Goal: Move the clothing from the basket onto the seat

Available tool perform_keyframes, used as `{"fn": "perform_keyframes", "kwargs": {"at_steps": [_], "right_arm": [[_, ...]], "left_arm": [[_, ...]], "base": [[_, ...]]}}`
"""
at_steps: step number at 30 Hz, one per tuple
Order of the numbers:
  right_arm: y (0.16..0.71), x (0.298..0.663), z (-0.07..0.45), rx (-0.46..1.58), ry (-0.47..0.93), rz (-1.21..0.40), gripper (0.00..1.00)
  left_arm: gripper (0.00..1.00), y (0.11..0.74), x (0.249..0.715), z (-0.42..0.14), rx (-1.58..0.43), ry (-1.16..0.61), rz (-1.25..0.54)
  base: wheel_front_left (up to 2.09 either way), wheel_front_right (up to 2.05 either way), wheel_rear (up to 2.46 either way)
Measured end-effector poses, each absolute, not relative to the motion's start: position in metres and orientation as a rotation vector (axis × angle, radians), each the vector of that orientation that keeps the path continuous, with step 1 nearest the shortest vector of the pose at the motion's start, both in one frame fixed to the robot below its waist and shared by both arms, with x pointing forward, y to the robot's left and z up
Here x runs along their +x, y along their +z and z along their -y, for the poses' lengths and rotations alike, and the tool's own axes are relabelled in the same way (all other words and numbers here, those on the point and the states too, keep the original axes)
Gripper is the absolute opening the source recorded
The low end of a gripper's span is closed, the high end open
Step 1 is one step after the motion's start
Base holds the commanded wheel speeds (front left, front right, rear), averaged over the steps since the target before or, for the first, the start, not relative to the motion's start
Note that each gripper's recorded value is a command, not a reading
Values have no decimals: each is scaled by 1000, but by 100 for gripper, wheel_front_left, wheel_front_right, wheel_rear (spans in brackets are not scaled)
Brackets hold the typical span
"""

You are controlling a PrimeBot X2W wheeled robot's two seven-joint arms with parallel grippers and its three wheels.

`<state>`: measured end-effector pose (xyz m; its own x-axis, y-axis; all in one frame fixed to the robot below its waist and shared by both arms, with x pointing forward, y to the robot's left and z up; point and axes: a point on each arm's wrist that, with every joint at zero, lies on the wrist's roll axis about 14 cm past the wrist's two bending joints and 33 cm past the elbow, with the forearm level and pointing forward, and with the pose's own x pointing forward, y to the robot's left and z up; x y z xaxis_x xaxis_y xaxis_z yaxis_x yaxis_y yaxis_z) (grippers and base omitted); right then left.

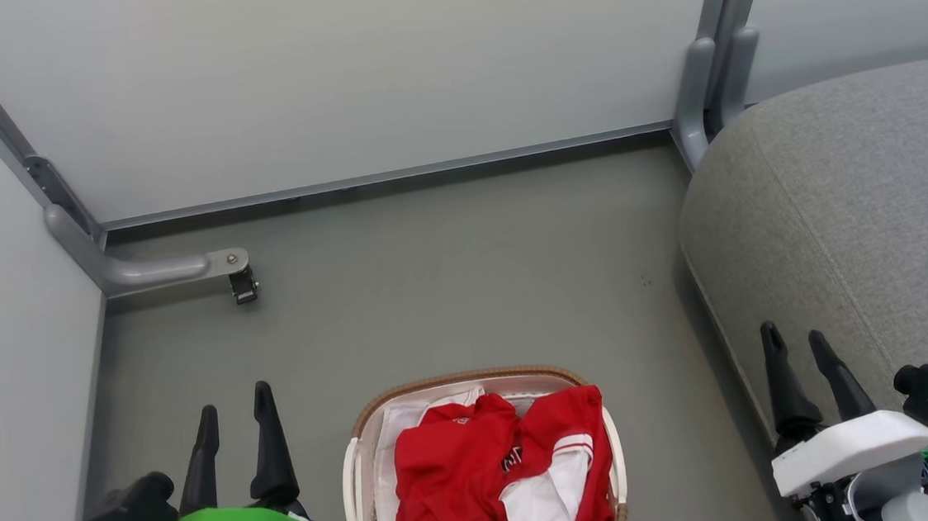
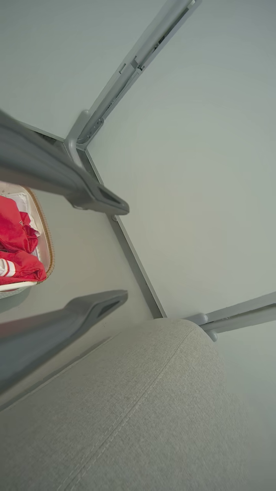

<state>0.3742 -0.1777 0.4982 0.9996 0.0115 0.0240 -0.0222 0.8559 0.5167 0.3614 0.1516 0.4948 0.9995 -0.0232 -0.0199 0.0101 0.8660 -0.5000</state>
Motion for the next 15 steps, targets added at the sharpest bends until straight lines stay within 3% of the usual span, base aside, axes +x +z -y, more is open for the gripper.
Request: {"fn": "perform_keyframes", "kwargs": {"at_steps": [15], "right_arm": [[495, 373, 167, 378, 60, 17, 100]], "left_arm": [[100, 477, 352, -145, -398, -28, -62]], "base": [[0, 0, 0]]}}
